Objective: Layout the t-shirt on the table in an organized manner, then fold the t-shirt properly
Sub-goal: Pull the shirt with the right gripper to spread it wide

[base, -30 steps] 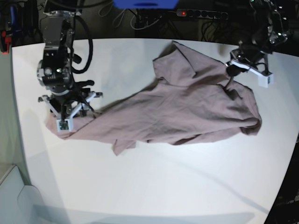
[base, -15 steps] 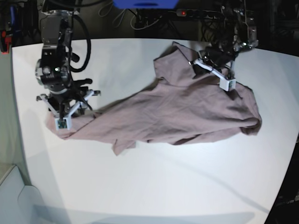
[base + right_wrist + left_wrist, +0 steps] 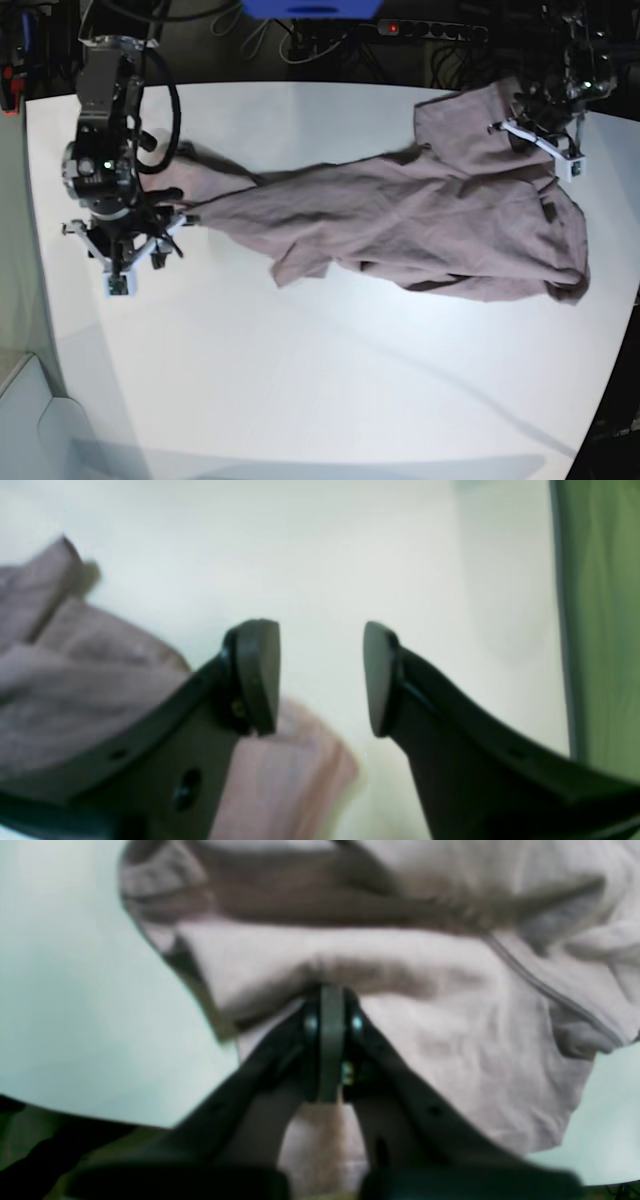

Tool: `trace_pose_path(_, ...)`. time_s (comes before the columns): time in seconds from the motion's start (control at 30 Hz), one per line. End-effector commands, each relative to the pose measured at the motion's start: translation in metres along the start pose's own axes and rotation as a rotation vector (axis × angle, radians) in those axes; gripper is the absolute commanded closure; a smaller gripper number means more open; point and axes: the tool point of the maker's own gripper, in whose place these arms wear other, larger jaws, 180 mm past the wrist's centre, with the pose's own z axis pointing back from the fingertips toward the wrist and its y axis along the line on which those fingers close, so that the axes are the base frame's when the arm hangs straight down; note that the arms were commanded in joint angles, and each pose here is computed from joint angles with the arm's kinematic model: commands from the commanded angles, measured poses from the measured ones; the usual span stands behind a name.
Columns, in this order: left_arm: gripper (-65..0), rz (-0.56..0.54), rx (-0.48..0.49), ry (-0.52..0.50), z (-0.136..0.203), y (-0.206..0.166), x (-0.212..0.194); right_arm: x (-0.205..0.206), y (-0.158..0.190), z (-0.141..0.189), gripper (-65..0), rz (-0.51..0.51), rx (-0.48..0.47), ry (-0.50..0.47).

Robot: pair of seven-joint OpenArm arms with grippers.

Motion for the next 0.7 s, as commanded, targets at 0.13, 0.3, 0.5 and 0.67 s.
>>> trace_pose_path(0.13,-0.2,-0.005,0.050,0.070,0.001,0.011,-0.016,0.028,0.052,0.003,-28.1,0.090,0.119,-0.080)
trace_pose_path(0.3,-0.2,-0.005,0.049,0.067,0.002,0.010,-0.016,0.041,0.115,-0.001,-28.1,0.190,0.256,-0.101)
trace_pose_path(0.5,-0.2,-0.003,0.047,0.068,0.003,0.010,-0.016,0.037,0.142,-0.036,-28.1,0.212,0.301,-0.020)
trace_pose_path(0.67,-0.2,0.014,0.038,0.069,0.002,0.004,-0.020,0.038,0.146,-0.064,-28.1,0.212,0.299,0.039)
